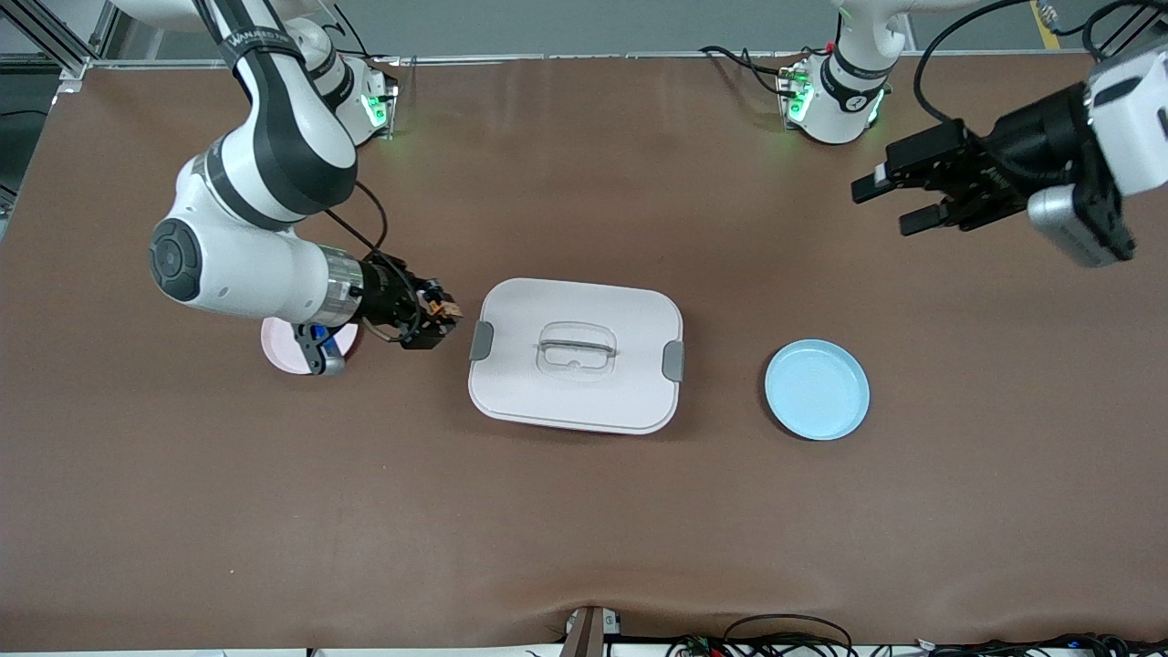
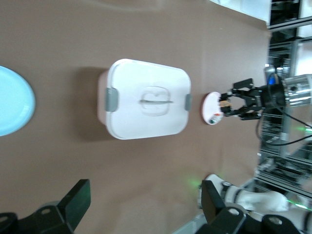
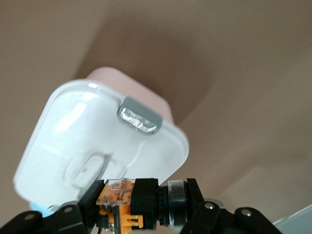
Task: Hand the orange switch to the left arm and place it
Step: 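Lift the switch with the right gripper while the left gripper approaches, then grasp the switch with the left gripper above the white box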
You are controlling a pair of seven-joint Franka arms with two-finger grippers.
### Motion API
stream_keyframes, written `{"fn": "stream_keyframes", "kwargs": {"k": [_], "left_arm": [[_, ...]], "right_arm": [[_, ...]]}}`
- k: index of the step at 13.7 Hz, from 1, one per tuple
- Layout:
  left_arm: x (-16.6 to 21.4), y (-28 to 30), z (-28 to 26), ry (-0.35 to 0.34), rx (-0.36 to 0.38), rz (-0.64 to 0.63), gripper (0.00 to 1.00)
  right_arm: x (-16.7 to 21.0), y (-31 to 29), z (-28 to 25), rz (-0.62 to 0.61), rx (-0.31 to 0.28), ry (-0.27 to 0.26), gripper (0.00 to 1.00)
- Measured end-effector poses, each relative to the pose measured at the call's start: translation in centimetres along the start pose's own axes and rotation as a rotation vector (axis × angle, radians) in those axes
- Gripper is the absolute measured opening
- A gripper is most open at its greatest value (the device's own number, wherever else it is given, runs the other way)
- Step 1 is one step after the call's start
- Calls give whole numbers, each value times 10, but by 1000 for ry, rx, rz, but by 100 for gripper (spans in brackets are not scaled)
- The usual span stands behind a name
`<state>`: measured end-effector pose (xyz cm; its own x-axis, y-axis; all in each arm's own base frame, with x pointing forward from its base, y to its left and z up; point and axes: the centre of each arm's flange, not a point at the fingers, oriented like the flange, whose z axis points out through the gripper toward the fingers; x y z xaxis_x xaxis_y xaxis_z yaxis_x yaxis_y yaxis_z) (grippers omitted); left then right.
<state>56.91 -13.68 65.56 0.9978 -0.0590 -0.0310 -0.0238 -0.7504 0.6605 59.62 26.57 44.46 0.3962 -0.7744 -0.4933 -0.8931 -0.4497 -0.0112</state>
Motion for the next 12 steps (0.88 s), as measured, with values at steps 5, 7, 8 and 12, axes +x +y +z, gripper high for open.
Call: {"fn": "stream_keyframes", "kwargs": {"k": [5, 7, 8, 12], "left_arm": [[29, 18, 58, 14, -94, 6, 100], [37, 36, 97, 26, -101, 23, 100], [41, 43, 119, 28, -103, 28, 100], [47, 57, 188, -3, -99, 11, 100]], "right_arm": [[-60, -34, -4, 161, 52, -57, 72], [-88, -45, -9, 215, 74, -67, 72], [-100, -50, -12, 240, 86, -73, 72], [-138, -66, -22, 308, 167, -100, 72]]}}
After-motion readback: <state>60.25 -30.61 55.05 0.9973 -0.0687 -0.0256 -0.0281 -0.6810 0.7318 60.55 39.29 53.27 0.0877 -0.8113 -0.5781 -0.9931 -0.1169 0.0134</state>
